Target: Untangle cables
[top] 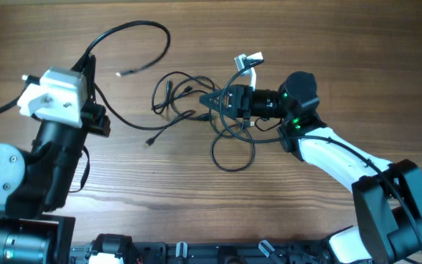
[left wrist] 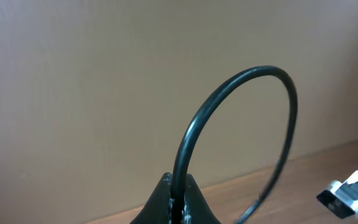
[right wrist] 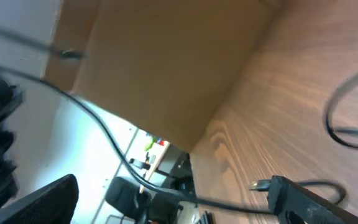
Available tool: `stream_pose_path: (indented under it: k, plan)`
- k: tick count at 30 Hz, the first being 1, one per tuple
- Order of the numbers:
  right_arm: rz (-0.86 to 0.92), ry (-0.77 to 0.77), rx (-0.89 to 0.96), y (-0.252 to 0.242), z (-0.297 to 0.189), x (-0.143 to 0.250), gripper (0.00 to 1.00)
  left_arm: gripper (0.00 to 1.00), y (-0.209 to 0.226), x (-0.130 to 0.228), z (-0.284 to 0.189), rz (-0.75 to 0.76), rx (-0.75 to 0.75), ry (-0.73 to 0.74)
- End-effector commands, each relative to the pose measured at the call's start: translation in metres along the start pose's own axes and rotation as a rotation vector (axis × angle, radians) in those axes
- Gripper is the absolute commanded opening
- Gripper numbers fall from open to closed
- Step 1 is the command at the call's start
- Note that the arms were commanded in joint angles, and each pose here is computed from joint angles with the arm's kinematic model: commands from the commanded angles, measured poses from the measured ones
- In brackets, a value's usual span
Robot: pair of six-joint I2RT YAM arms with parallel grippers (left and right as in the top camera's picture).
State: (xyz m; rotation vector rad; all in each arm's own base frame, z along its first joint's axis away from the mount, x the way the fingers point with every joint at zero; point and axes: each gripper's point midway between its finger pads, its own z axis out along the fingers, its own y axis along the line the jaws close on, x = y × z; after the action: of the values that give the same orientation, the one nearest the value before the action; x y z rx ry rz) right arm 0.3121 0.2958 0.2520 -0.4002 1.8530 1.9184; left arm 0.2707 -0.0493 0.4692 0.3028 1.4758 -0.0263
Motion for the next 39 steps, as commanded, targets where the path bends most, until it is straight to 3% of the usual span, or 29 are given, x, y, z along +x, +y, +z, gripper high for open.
stream_pose_path:
  k: [1,3,6,12,19,20,24,30,31,33,35,39]
  plan:
    - [-0.037,-0.006,-0.064,0.022,0.000,-0.006,1.00,0.04,-0.001,-0.002,-0.001,-0.020,0.009,-0.008]
    - [-0.092,-0.021,-0.108,0.037,-0.001,-0.010,1.00,0.04,-0.005,-0.002,-0.001,-0.020,0.029,-0.010]
    - [-0.340,-0.071,-0.188,0.066,-0.006,-0.015,1.00,0.04,-0.032,-0.004,-0.003,-0.023,0.186,-0.022]
    - [-0.489,-0.235,-0.238,0.092,-0.011,-0.035,1.00,0.04,-0.066,0.005,0.002,-0.122,0.399,0.016]
    - [-0.618,-0.268,-0.276,0.107,0.000,-0.026,0.99,0.04,-0.088,0.022,0.016,-0.181,0.540,0.077]
    - [-0.628,-0.269,-0.279,0.108,0.002,-0.025,0.91,0.04,-0.089,0.024,0.018,-0.188,0.548,0.086]
    - [-0.623,-0.272,-0.284,0.110,0.004,-0.024,0.12,0.04,-0.089,0.031,0.025,-0.213,0.549,0.113]
    - [-0.519,-0.358,-0.341,0.128,-0.006,-0.039,0.04,0.04,-0.088,0.030,0.025,-0.210,0.544,0.108]
    - [-0.510,-0.364,-0.348,0.132,-0.007,-0.040,0.04,0.13,-0.088,0.030,0.025,-0.211,0.544,0.108]
    - [-0.522,-0.371,-0.366,0.142,-0.009,-0.042,0.05,0.45,-0.088,0.030,0.025,-0.211,0.544,0.108]
    - [-0.542,-0.407,-0.384,0.157,-0.015,-0.047,0.04,0.98,-0.088,0.030,0.025,-0.211,0.544,0.108]
    - [-0.519,-0.466,-0.372,0.167,-0.020,-0.059,0.05,1.00,-0.091,0.044,0.023,-0.232,0.549,0.168]
